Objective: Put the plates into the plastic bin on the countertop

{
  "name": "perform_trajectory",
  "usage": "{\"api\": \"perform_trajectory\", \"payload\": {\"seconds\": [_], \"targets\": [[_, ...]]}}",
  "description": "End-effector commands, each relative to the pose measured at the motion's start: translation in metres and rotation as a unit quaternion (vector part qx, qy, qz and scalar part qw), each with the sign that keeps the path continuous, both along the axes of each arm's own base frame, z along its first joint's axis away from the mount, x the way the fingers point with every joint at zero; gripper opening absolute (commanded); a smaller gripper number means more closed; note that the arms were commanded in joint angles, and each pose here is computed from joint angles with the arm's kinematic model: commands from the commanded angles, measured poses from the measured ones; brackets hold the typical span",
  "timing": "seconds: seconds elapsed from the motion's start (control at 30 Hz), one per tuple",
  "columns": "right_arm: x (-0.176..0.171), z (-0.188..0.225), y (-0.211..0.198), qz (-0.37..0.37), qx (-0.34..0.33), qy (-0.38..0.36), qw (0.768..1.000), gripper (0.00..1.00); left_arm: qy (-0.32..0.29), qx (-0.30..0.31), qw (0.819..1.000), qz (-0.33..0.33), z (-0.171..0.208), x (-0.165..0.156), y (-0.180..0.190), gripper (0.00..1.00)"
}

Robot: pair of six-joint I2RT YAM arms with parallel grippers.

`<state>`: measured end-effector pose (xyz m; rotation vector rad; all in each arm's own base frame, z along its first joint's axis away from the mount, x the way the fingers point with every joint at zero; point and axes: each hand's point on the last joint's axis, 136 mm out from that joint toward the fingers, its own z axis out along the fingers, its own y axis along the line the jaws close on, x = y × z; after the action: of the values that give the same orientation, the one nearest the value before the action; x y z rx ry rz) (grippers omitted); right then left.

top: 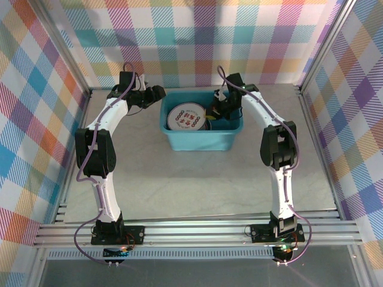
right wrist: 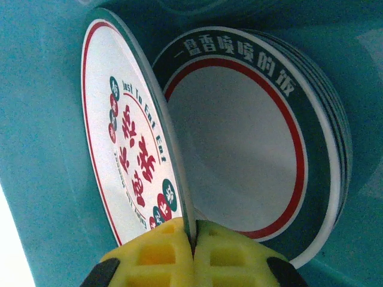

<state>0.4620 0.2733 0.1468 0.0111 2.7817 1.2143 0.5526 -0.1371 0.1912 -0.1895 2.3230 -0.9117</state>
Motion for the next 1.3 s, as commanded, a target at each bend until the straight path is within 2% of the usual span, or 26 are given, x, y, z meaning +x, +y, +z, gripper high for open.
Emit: {"api": "perform_trajectory", "payload": {"seconds": [0.0, 0.37, 0.6, 0.87, 1.1, 1.27], "targets": [[0.001, -0.012, 0.015, 0.010, 0.009, 0.001, 1.000, 0.00, 0.005, -0.001, 1.000, -0.007, -0.006, -0.001, 0.001, 0.69], [-0.004, -0.045, 0.015, 0.015, -0.014, 0.030, 0.999, 0.00, 0.013, -0.001, 1.000, -0.006, -0.013, 0.000, 0.002, 0.69], [-0.004, -0.050, 0.012, 0.014, -0.033, 0.024, 0.999, 0.12, 0.016, -0.003, 1.000, -0.004, -0.016, 0.002, 0.001, 0.69], [-0.003, -0.045, 0.011, 0.010, -0.037, 0.018, 0.999, 0.44, 0.016, -0.003, 1.000, -0.002, -0.015, 0.002, 0.001, 0.69], [0.002, -0.022, 0.009, 0.001, -0.038, -0.014, 0.999, 0.63, 0.010, 0.000, 1.000, 0.002, -0.009, 0.001, 0.004, 0.69], [0.004, -0.003, 0.004, -0.001, -0.046, -0.043, 0.998, 0.73, 0.003, 0.006, 1.000, 0.005, -0.003, 0.001, 0.006, 0.69]]}}
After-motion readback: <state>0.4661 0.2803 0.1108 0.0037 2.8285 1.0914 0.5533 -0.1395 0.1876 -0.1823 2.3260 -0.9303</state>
